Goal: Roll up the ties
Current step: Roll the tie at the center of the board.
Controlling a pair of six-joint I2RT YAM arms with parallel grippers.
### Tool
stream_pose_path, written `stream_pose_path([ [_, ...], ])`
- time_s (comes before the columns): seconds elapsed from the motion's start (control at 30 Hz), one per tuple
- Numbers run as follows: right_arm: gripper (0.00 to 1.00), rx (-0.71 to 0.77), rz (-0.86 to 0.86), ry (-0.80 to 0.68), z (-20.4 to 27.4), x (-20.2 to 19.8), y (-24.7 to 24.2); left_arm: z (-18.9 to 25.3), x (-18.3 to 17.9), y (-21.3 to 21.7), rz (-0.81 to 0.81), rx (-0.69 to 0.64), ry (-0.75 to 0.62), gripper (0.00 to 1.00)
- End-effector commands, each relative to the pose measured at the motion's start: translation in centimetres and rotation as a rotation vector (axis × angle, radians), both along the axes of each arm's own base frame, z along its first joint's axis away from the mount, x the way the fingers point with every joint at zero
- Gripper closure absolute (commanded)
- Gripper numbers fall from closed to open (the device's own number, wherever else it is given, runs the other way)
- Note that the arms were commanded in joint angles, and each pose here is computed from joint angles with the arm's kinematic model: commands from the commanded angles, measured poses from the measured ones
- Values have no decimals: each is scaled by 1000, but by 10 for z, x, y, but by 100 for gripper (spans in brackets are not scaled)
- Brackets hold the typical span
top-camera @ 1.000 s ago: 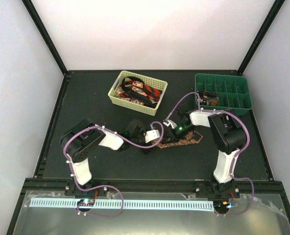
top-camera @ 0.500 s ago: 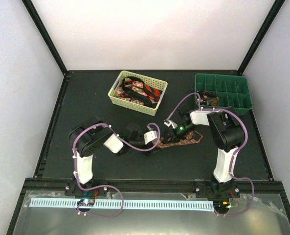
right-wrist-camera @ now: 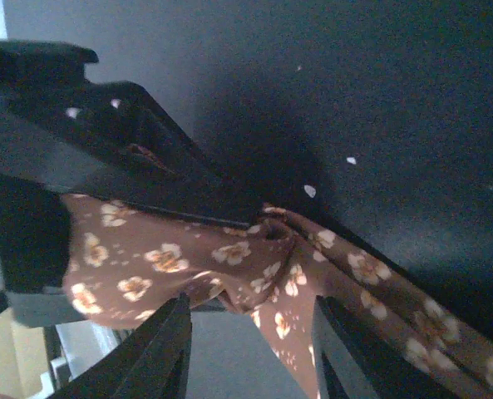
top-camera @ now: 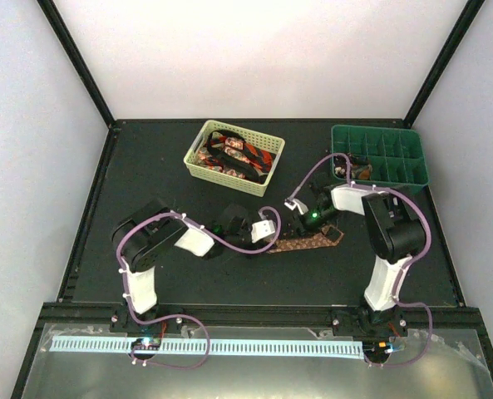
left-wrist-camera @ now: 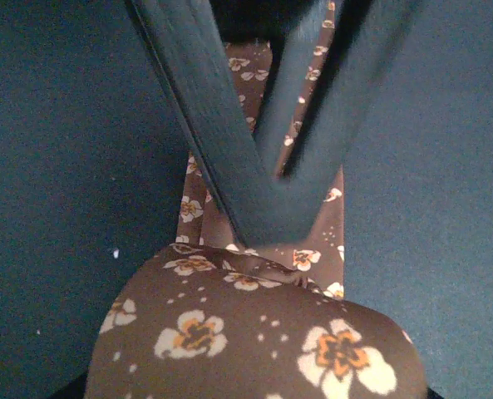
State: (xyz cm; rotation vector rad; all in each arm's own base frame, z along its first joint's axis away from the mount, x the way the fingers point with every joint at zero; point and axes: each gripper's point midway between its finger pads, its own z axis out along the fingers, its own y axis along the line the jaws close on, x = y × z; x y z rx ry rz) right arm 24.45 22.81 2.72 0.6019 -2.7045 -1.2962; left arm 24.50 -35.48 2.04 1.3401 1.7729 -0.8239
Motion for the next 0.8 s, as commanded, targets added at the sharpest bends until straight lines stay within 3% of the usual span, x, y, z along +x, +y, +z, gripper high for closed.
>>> stream_pose_path([
  [0.0,54,38,21,-89,30,4,-6,-33,-14,23,1,219,50,62],
  [0.07,45,97,3,-66,41,1,1,-38,-15,25,-1,248,56,61],
  [0.13,44,142,-1,-46,46,-3,10,-42,-14,24,-2,264,62,60],
  [0.37,52,167,13,1,32,-9,31,-43,-15,21,-10,277,59,60],
  [0.43,60,149,14,14,22,-10,31,-43,-14,21,-10,277,59,60],
  [0.57,93,81,14,13,9,-10,23,-45,-15,22,-8,283,66,59],
  [0.6,97,66,14,8,8,-10,21,-46,-16,22,-7,283,69,58],
  [0.67,98,35,11,0,4,-10,15,-44,-16,22,-3,274,73,54],
  [0.77,98,-24,2,0,-5,-11,2,-30,-15,18,-10,207,73,36],
])
